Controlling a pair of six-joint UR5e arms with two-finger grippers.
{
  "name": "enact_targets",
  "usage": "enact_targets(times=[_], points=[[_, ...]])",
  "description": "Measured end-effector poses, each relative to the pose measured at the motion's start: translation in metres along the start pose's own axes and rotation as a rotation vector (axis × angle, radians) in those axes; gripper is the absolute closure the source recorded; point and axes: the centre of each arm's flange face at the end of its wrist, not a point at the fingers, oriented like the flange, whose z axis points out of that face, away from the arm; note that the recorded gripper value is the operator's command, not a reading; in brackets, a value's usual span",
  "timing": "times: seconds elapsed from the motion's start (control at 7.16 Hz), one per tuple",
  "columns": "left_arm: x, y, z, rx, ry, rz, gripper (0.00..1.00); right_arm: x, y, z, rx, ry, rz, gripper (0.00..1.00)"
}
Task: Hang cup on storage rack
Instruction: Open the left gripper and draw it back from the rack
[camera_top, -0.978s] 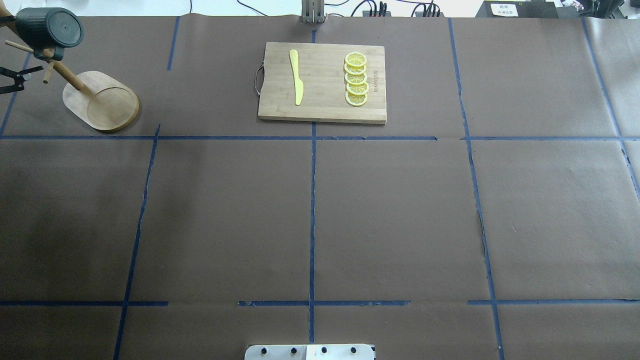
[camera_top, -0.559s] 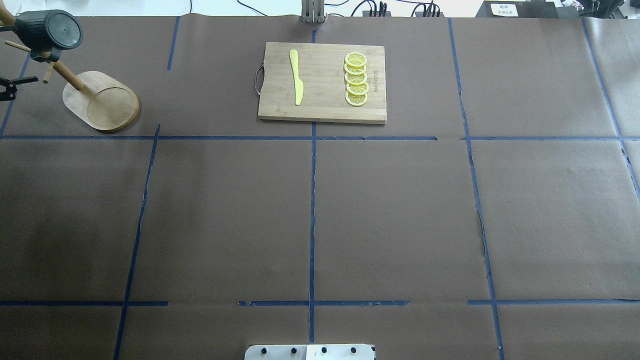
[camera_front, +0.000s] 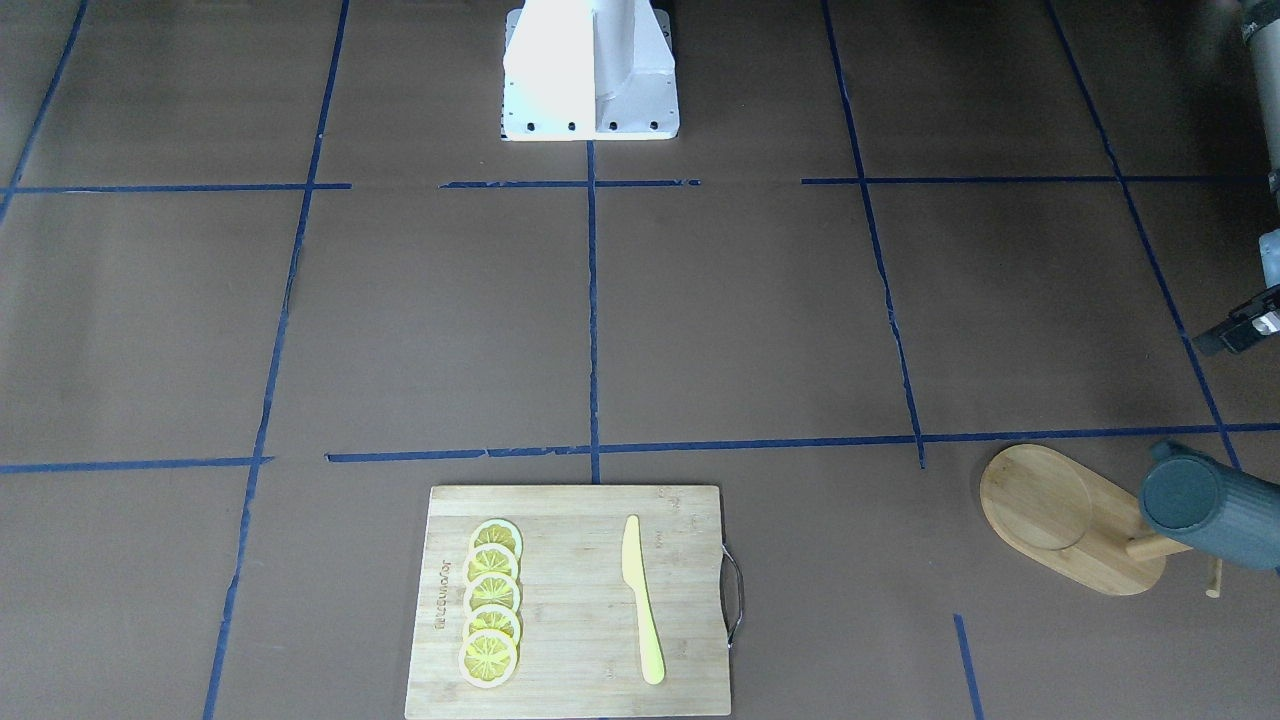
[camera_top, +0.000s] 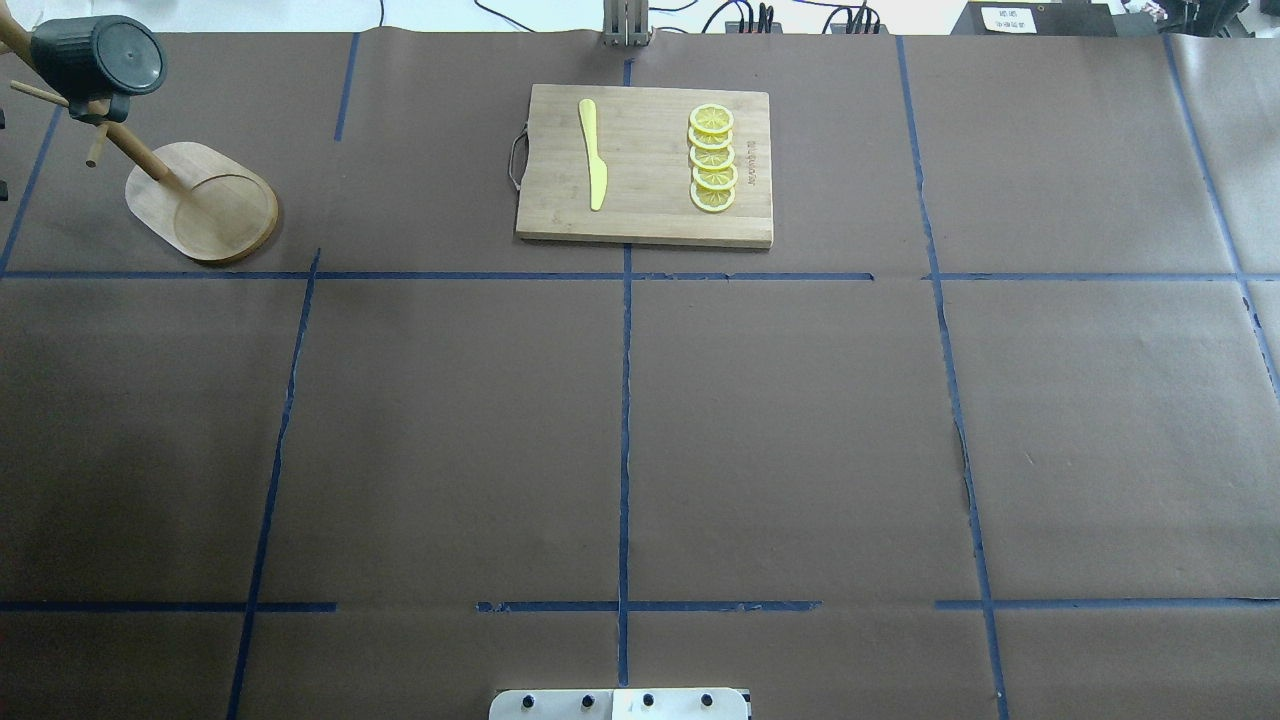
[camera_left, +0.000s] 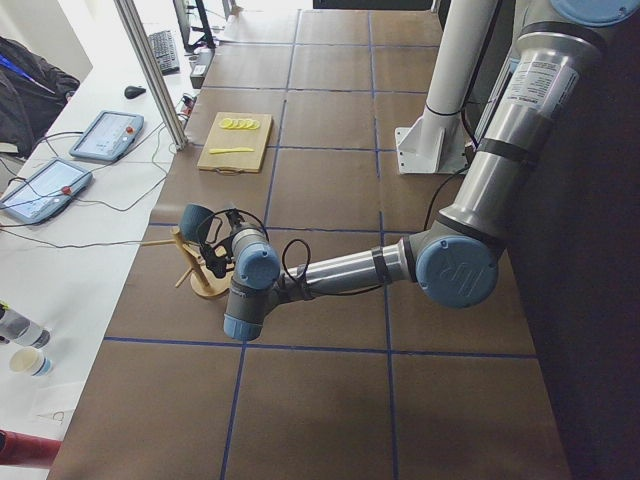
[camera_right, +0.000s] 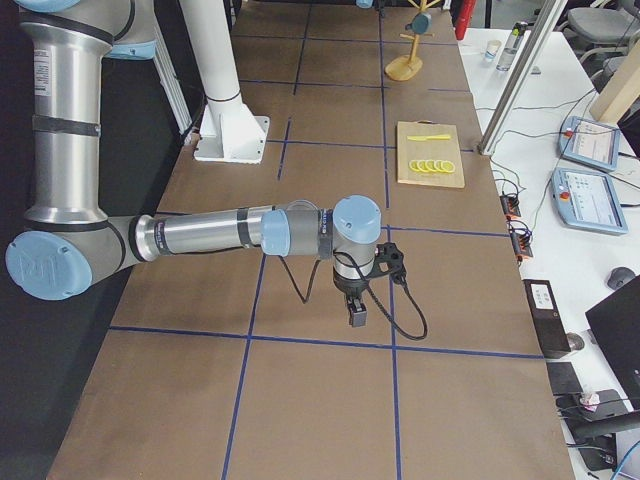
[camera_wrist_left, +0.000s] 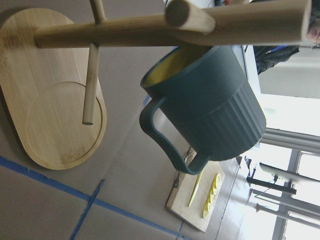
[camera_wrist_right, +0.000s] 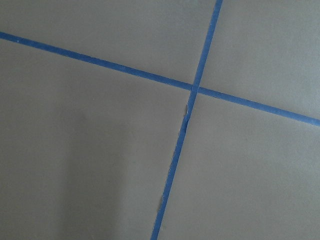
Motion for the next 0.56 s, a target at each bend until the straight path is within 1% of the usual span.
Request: enact_targets(times=[0.14,0.42,0.56], points=[[-0.014,0.001,-0.005,-0.007,-0.037,0.111,0.00,0.000,0.000,0.000,0.000,-0.001,0.001,0.00],[-0.046,-0.004,-0.015,-0.003,-0.130,0.334,0.00,0.000,0.000,0.000,0.000,-0.003,0.001,0.00],[-0.058,-0.009,-0.019,-0.006,-0.175,0.423,0.01,0.000,0.000,0.000,0.000,-0.003,0.001,0.00]])
